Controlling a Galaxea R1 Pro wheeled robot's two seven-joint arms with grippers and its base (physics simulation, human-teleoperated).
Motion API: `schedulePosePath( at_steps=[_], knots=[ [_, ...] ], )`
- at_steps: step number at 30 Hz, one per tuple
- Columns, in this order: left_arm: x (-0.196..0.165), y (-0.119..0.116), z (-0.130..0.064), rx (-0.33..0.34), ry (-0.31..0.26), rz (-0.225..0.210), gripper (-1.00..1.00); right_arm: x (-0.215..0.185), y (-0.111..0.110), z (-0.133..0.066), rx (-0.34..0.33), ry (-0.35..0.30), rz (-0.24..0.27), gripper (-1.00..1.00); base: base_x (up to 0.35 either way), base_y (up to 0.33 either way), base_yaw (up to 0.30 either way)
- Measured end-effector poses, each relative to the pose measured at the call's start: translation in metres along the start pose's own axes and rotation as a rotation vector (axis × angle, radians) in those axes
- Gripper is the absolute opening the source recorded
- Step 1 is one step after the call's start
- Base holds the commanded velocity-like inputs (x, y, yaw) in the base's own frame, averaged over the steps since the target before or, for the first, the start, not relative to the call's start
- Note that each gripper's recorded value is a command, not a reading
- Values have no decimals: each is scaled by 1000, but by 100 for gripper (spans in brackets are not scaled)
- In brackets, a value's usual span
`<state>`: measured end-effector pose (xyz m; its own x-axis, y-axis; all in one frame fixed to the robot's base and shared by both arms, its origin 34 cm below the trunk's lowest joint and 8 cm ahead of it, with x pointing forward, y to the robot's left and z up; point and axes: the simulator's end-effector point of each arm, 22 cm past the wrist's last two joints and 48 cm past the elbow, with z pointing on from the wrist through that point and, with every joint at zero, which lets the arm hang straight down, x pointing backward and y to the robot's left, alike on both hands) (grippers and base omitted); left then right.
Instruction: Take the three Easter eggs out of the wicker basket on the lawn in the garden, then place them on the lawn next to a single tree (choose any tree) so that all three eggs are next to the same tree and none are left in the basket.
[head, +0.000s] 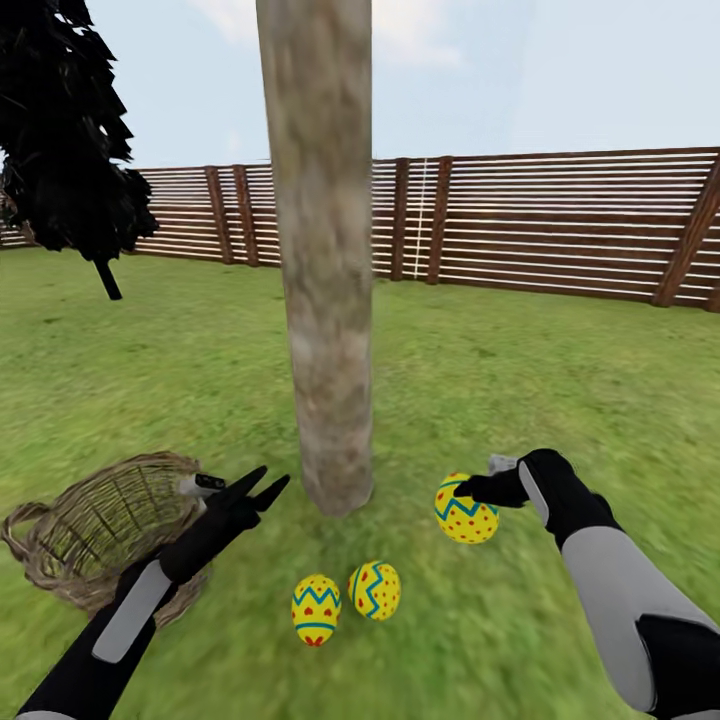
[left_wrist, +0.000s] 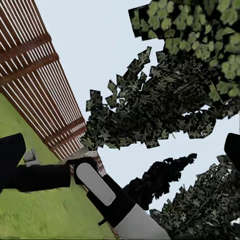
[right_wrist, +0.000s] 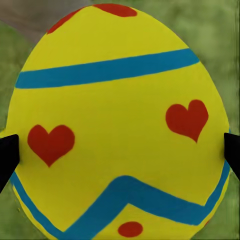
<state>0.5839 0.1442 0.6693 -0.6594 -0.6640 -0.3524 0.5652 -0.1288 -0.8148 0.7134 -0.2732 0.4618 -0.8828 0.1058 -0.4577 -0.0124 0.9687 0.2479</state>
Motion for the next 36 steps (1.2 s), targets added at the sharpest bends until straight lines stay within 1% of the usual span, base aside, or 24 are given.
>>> schedulePosePath(
  at_steps=[1,3,5,7,11,12,13,15,17,18,30,31,33,36],
  knots=[
    [7,2,3,2,13,-11,100,2,0,2,5,6,-6,-100,208,-273,75],
    [11,5,4,-1,19,-20,100,8,-1,9,11,14,-15,-100,134,-154,75],
    [12,7,3,-3,18,-26,100,13,-3,18,13,4,-33,-100,28,-32,75],
    [13,8,3,-4,18,-29,100,18,-4,24,14,11,-40,-100,6,-7,75],
    [13,11,3,-6,15,-36,100,25,-4,30,13,24,-41,-100,1,-1,75],
    [14,12,3,-7,14,-38,100,30,1,35,8,34,-44,-100,0,0,75],
    [14,13,2,-8,14,-39,100,41,11,47,-8,36,-57,-100,0,0,75],
    [14,14,2,-11,13,-42,100,48,7,56,12,30,-69,-100,0,0,75],
    [14,16,1,-12,12,-44,100,51,0,60,47,28,-69,-100,0,0,75],
    [14,16,1,-13,11,-46,100,52,-1,61,55,28,-69,-100,0,0,75],
    [16,25,-2,-25,9,-59,100,61,-3,72,62,47,-68,-100,0,0,74],
    [16,26,-2,-26,9,-60,100,61,-3,73,63,43,-70,-100,0,0,74],
    [16,28,-2,-28,8,-63,100,60,-4,78,62,14,-81,-100,0,0,29],
    [17,30,-3,-31,8,-66,100,64,-6,85,61,-7,-90,-100,0,0,5]
  ],
)
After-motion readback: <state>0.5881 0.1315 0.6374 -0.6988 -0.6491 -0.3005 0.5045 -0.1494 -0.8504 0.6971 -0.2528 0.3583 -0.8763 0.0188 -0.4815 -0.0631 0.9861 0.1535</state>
